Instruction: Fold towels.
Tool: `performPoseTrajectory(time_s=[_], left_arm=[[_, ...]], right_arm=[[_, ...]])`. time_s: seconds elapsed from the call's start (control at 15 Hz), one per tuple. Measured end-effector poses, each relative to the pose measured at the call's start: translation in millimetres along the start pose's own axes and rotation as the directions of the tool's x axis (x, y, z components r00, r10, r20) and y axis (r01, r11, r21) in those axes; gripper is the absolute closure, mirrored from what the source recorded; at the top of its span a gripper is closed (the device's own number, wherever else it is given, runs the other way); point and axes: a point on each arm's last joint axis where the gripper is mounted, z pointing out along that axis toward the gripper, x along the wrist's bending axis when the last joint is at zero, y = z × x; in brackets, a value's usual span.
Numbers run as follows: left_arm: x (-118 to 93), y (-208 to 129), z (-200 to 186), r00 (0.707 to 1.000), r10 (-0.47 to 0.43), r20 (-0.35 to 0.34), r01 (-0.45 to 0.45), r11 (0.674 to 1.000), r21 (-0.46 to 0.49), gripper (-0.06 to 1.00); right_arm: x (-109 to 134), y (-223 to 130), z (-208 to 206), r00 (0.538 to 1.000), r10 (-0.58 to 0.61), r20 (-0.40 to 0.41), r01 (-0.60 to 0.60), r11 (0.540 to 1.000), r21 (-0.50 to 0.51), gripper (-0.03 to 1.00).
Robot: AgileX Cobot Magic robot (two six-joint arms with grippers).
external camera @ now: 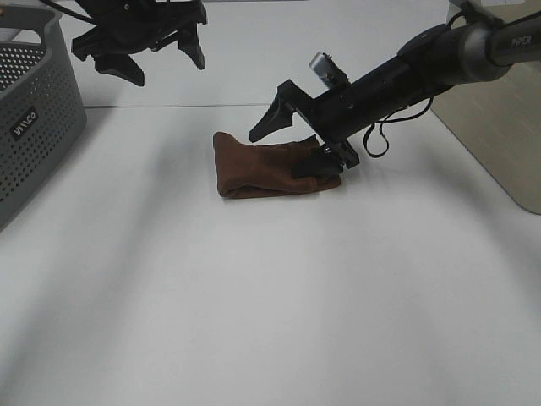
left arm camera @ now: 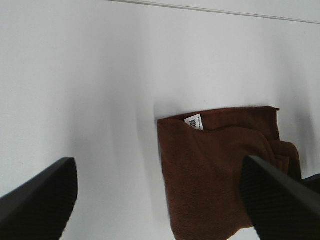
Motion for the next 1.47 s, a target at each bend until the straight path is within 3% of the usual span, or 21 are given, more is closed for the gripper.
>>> performPoseTrajectory(time_s=[0.27, 0.47, 0.8, 0.87, 1.07, 1.27, 1.47], left_arm=[[2.7, -6.6, -0.3, 0.998, 0.051, -0.026, -0.049, 0.996, 0.074, 0.11], [6.3, -11.6, -11.8, 0.989, 0.125, -0.075, -0.113, 0.982, 0.151, 0.11], [5.7, -7.4, -69.7, 0.957, 0.241, -0.159, -0.216, 0.963, 0.161, 0.11], [6.4, -5.2, -95.5, 0.941, 0.269, -0.206, -0.242, 0.959, 0.144, 0.12], [6.1, -4.1, -140.4, 0.921, 0.290, -0.259, -0.282, 0.957, 0.067, 0.15], [14.1, -30.8, -176.3, 0.919, 0.289, -0.267, -0.279, 0.957, 0.075, 0.16], [28.1, -70.1, -207.8, 0.923, 0.272, -0.273, -0.256, 0.962, 0.094, 0.17]], right_arm=[[-2.3, 4.6, -13.5, 0.995, -0.033, 0.089, 0.035, 0.999, -0.028, 0.07], [2.9, -0.8, -25.6, 0.985, -0.080, 0.153, 0.074, 0.996, 0.040, 0.07], [48.6, -8.6, -92.7, 0.940, -0.147, 0.307, 0.136, 0.989, 0.058, 0.07], [66.8, -16.3, -118.9, 0.923, -0.168, 0.346, 0.153, 0.986, 0.069, 0.07], [96.2, -30.1, -160.3, 0.897, -0.203, 0.394, 0.198, 0.979, 0.053, 0.07], [118.3, -52.9, -197.0, 0.869, -0.233, 0.436, 0.256, 0.967, 0.006, 0.07], [122.6, -93.2, -217.1, 0.862, -0.235, 0.450, 0.255, 0.967, 0.016, 0.07]])
